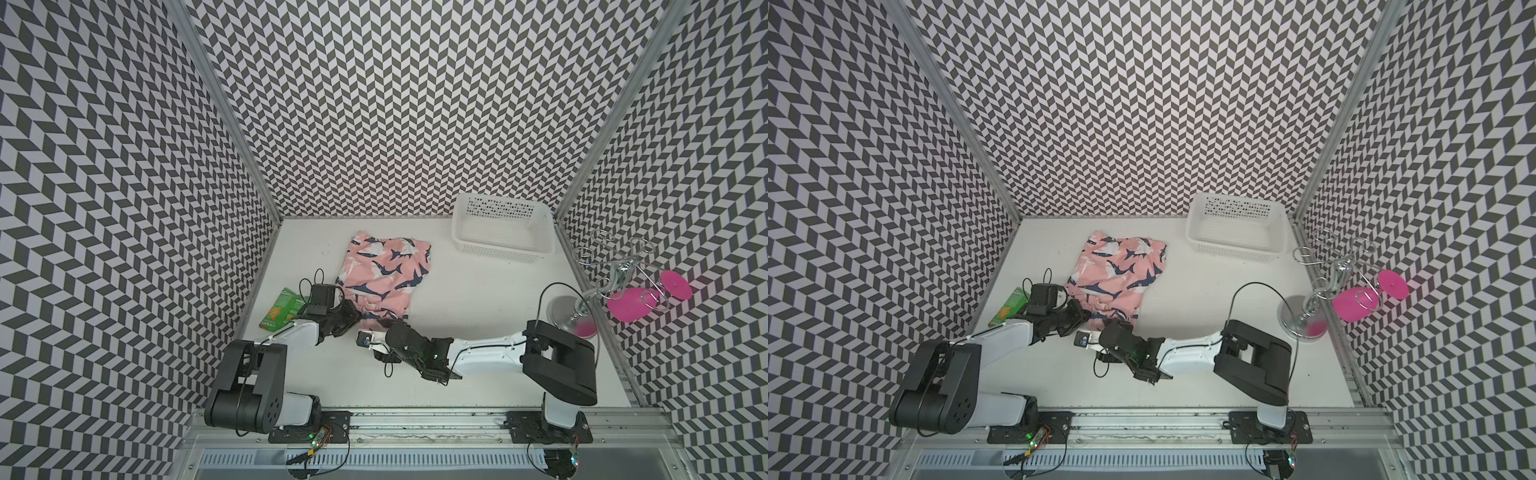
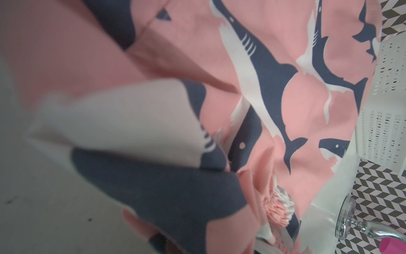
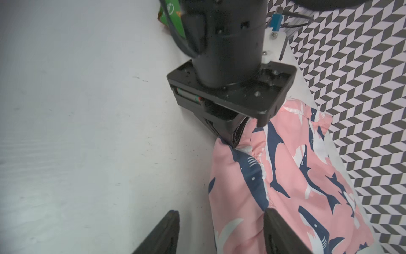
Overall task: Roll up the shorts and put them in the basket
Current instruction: Roll the shorts at the center of the board.
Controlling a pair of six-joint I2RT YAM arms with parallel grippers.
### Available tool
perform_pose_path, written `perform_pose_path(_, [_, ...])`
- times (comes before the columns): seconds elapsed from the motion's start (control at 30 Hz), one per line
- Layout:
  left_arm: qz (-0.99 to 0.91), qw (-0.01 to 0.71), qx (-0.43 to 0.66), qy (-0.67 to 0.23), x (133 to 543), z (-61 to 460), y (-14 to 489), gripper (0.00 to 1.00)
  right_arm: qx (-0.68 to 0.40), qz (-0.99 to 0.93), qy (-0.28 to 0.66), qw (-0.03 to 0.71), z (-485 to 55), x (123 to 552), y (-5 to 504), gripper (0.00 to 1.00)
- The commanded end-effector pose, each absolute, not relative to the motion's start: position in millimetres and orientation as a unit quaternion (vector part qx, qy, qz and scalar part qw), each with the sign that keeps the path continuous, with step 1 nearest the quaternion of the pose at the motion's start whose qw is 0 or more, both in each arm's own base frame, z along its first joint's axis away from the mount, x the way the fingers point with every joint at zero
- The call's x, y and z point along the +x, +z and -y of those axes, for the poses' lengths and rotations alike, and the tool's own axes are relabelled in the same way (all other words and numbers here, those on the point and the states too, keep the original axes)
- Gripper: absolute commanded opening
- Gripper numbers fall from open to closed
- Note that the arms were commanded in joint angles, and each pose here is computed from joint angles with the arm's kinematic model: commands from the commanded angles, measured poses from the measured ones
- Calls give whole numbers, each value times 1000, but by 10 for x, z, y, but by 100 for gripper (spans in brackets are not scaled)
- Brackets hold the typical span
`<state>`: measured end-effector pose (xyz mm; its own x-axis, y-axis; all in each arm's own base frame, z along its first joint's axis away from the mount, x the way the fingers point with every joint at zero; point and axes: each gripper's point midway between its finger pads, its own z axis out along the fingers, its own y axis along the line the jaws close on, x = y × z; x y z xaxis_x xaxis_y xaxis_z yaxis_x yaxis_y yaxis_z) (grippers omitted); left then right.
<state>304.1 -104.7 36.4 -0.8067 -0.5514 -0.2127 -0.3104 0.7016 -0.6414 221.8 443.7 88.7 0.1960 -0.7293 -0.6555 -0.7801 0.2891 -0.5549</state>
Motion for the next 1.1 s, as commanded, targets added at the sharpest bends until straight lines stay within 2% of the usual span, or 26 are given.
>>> perform_pose_path(0.0, [-901,201,-226,-311,3066,1065,472,0,-591,-613,-23,524,-4480,2321,915,66])
perform_pose_path(0.3, [-897,198,-222,-327,3081,1096,527,0,-594,-614,-79,513,-4515,2537,536,65])
perform_pose_path(0.4, [-895,197,-218,-335,3084,1118,553,0,-592,-618,-75,512,-4527,2612,513,58])
perform_pose_path(0.47, [-896,194,-218,-335,3074,1120,547,0,-593,-628,-65,500,-4533,2656,478,43])
perform_pose_path(0.53, [-895,196,-219,-336,3082,1113,561,0,-605,-643,-39,469,-4555,2659,389,14])
perform_pose_path(0.57, [-894,199,-220,-337,3094,1102,570,0,-608,-651,-23,453,-4570,2651,364,5])
perform_pose_path(0.6, [-893,202,-220,-336,3105,1088,581,0,-611,-661,-1,436,-4584,2633,344,0])
perform_pose_path(0.63, [-892,206,-221,-336,3119,1071,595,1,-614,-669,20,419,-4585,2606,328,0])
perform_pose_path(0.67, [-891,212,-222,-335,3139,1046,614,12,-616,-677,35,402,-4578,2582,317,0])
perform_pose_path(0.73, [-889,228,-231,-324,3187,953,677,46,-615,-698,74,359,-4573,2516,276,0])
perform_pose_path(0.8, [-882,249,-243,-317,3232,849,778,61,-613,-716,114,315,-4587,2438,237,0])
perform_pose_path(0.9, [-873,280,-265,-298,3250,648,954,73,-597,-740,136,277,-4605,2407,195,0])
perform_pose_path(1.07, [-858,332,-279,-278,3150,437,1230,76,-571,-764,233,190,-4672,2249,213,0])
